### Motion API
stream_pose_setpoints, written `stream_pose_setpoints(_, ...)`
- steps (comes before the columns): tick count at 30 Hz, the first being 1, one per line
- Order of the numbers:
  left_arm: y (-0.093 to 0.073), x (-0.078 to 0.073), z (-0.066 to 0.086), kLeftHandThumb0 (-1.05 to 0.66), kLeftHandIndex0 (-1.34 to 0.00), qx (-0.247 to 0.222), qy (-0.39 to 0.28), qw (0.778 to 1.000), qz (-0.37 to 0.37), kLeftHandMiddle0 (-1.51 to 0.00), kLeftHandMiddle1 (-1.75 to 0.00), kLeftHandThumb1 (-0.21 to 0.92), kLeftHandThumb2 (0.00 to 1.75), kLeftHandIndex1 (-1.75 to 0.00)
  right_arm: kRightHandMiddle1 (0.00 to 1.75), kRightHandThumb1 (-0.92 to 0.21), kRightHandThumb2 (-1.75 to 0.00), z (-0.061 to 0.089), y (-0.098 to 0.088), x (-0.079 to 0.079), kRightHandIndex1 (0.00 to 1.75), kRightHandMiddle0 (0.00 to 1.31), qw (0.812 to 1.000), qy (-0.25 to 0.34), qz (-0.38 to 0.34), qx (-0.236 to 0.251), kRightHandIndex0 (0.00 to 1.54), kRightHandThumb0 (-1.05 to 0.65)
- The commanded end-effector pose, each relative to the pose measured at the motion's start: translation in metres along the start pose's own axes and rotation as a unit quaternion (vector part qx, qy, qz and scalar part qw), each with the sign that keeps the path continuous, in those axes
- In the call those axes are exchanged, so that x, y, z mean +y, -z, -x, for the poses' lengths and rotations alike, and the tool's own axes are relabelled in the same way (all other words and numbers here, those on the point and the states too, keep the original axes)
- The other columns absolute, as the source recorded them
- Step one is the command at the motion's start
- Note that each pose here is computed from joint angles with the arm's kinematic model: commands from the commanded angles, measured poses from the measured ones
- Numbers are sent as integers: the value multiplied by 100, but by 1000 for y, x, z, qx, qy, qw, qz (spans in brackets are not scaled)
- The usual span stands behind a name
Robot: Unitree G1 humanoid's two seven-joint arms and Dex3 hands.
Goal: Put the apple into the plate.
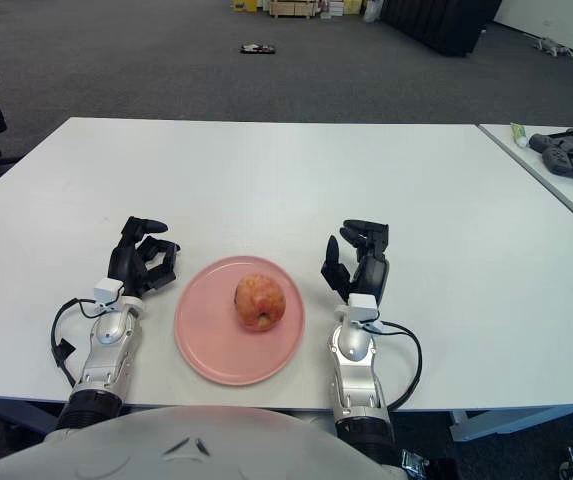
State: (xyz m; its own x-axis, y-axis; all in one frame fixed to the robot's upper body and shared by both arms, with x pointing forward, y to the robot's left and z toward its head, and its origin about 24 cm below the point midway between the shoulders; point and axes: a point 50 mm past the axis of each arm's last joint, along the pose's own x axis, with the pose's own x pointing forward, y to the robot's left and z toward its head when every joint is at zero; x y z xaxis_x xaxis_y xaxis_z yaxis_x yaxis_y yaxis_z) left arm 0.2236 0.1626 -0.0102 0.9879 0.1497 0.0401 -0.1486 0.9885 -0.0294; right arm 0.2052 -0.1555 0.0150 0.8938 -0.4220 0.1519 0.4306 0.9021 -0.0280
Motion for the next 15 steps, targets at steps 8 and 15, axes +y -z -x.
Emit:
stream_pose_setpoints(8,-5,-1,-6,-1,-39,-15,4,1000,0,-61,-141,46,104,-175,175,-80,-70,-3,7,2,115,27,999,-25,-5,23,54,-36)
stream_pose_setpoints(15,-5,-2,-5,-1,-38,-13,2,1000,3,-60,-141,48,102,-175,175,-75,-77,-2,15,-2,124,30,998,-55,9,34,56,-37)
